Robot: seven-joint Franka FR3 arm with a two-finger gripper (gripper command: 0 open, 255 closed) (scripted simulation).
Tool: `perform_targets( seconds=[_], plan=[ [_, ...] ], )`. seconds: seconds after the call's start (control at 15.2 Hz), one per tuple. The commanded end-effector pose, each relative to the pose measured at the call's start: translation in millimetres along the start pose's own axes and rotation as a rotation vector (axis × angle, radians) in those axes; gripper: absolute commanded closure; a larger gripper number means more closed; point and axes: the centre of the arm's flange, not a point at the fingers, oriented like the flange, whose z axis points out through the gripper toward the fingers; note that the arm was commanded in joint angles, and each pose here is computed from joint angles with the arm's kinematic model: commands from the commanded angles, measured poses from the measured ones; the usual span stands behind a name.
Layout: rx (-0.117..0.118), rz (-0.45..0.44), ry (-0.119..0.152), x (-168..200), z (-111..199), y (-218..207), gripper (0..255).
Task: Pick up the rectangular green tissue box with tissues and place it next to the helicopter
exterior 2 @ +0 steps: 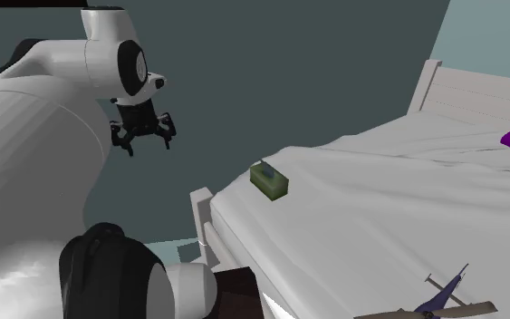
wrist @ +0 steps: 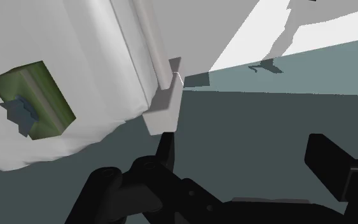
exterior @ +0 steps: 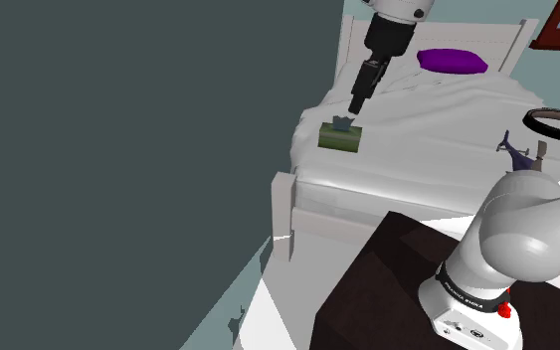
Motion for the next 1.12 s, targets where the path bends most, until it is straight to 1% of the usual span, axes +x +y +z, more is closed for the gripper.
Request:
perform_targets(
  seconds=[0.0,1.06],
  plan=[
    [0.000,0.000,0.000,0.0,0.0,0.0,0],
    [-0.165,-0.047,-0.011,45.0,130.6,136.0,0]
  ],
)
